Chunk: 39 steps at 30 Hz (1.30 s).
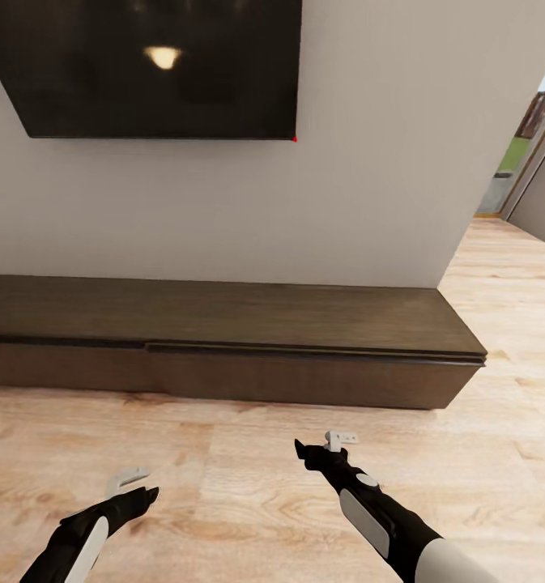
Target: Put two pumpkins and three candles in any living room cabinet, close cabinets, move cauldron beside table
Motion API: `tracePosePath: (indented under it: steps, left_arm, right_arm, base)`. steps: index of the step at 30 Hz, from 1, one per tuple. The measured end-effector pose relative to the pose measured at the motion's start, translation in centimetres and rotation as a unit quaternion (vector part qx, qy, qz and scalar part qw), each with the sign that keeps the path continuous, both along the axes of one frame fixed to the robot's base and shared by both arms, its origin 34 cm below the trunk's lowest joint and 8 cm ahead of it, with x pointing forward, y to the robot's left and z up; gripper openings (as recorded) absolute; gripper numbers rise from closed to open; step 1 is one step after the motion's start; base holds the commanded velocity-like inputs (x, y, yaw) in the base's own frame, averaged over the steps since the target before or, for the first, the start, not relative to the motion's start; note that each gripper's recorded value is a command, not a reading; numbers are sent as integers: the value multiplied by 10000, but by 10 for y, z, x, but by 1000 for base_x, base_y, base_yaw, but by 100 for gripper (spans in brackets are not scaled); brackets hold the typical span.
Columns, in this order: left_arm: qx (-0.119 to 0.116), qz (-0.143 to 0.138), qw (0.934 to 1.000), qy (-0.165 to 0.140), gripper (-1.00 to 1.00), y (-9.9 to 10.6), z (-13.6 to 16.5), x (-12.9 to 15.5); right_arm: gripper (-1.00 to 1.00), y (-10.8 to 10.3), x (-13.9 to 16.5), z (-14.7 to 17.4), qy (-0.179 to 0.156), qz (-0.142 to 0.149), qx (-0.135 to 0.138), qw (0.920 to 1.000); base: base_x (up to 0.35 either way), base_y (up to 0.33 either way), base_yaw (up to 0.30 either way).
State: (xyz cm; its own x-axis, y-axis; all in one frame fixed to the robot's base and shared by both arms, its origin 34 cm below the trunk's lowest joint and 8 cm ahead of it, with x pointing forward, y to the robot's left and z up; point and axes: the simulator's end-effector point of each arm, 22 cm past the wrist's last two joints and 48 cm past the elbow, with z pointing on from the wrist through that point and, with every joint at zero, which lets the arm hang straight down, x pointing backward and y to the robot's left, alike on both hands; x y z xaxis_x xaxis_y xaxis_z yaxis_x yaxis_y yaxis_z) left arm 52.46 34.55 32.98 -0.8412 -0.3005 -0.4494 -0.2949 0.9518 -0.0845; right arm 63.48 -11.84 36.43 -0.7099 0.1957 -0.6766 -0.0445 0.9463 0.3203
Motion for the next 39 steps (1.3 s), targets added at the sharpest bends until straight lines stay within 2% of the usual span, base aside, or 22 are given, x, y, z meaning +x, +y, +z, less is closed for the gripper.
tracePosePath:
  steps: [18,33,39]
  left_arm:
    - [2,2,10000,-1,100,0,0,0]
    - [0,3,10000,-3,100,1,0,0]
    - [-1,8,10000,62,100,1,-4,-4]
  right_arm:
    - [100,0,0,0,-3,1,1,10000]
    - [100,0,0,1,-10,7,1,10000]
    - [100,0,0,1,-9,7,1,10000]
  base:
    - [37,333,0]
    - [182,298,-30]
    - [42,220,-83]
